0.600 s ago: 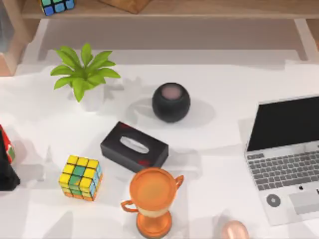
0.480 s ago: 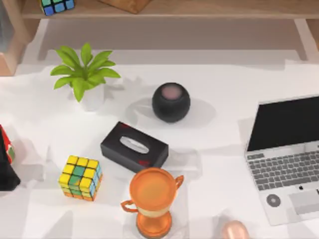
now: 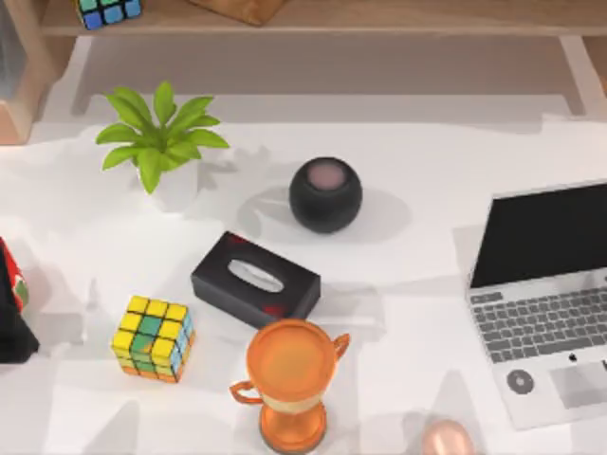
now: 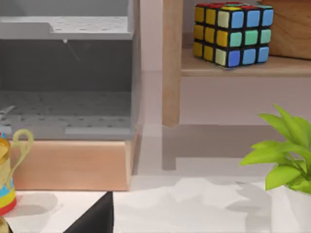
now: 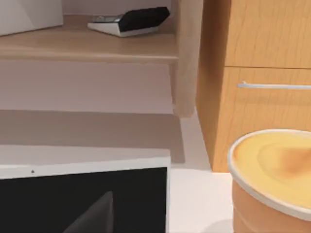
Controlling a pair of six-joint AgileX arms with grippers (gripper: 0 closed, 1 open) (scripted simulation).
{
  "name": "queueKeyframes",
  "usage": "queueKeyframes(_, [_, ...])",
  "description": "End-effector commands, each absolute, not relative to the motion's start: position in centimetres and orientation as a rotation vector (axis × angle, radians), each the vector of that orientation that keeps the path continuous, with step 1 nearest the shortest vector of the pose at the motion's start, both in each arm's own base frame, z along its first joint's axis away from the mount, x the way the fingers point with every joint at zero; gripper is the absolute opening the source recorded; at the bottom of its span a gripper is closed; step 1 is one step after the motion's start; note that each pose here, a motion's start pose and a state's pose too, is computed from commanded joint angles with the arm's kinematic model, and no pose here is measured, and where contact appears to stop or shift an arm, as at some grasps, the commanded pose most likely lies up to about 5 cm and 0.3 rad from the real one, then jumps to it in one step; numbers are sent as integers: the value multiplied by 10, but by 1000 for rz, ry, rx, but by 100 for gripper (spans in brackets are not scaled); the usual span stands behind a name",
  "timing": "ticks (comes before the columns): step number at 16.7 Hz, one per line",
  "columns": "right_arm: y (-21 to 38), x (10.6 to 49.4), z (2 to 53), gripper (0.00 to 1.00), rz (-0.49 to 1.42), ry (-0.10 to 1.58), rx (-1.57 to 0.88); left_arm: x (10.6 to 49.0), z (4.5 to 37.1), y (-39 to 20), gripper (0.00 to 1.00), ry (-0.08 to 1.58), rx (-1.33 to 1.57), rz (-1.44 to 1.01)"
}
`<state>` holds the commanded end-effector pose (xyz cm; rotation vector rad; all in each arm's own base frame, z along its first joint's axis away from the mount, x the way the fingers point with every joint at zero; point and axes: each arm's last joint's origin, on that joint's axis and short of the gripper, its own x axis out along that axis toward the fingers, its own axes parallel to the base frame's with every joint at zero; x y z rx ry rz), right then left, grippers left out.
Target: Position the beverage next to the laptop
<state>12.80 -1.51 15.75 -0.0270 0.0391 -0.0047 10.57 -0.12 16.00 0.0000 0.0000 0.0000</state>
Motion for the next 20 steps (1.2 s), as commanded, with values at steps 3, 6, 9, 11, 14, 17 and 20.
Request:
queueKeyframes(3, [-27, 142, 148, 100, -8, 98, -27, 106, 160, -1, 100, 0, 0, 0])
queueKeyframes(6, [-42, 153, 134, 100, -11, 148, -18, 106, 160, -1, 100, 0, 0, 0])
queueKeyframes(9, [-55, 159, 122, 100, -14, 176, -12, 106, 160, -1, 100, 0, 0, 0])
queueKeyframes(11, [-62, 160, 115, 100, -16, 186, -11, 106, 160, -1, 100, 0, 0, 0])
queueKeyframes(14, [-69, 161, 107, 100, -17, 196, -10, 106, 160, -1, 100, 0, 0, 0])
queueKeyframes(17, [-71, 160, 104, 100, -17, 199, -10, 106, 160, -1, 100, 0, 0, 0])
queueKeyframes(20, [-71, 160, 104, 100, -15, 201, -8, 106, 160, -1, 100, 0, 0, 0])
